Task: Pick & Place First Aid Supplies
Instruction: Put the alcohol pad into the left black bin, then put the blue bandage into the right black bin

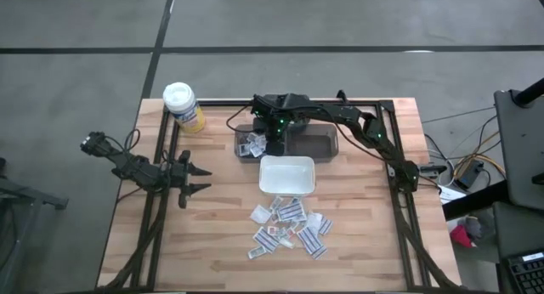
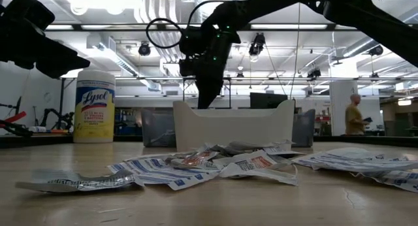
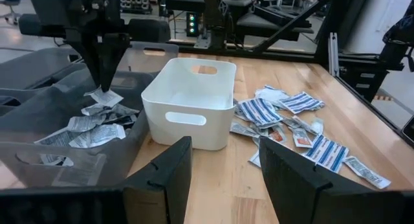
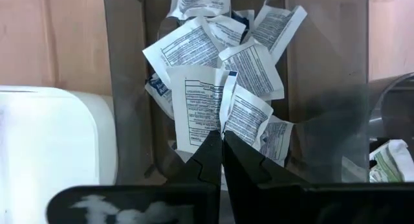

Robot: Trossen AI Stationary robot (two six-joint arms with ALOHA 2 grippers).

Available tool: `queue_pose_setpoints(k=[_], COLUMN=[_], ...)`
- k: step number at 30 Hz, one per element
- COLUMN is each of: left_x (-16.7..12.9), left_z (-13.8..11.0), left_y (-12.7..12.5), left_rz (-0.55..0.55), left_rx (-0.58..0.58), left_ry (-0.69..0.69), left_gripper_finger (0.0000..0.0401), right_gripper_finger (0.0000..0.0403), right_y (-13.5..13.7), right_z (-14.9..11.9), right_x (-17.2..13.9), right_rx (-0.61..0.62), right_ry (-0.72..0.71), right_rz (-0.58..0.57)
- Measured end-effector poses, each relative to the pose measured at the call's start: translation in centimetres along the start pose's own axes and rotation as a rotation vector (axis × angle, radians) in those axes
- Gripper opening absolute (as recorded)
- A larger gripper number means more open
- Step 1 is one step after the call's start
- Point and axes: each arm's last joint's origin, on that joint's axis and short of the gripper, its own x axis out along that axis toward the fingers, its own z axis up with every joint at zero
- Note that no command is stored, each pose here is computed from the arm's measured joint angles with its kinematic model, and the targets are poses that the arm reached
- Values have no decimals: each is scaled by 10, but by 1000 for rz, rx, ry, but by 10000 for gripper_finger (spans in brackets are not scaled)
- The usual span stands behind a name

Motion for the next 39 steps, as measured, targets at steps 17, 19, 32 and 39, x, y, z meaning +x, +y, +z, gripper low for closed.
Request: queue_pose_setpoints(k=[17,19,32,39], left_x=[0,0,0,0], left_z=[0,0,0,0], left_y=[0,0,0,0], left_rz=[8,8,8,7], left_rx=[32,33,33,33], left_ry=[-1,-1,-1,-1], left_gripper_finger=[177,177,177,177], right_gripper_finger=[55,68,102,89], right_y=[-2,-2,21,62], right_z=[-2,-2,8,1], right_x=[2,1,-73,-107], right_rx=[-52,-69,97,97], right_ry=[6,5,-94,-66], right_rz=[-2,-4,-34,0])
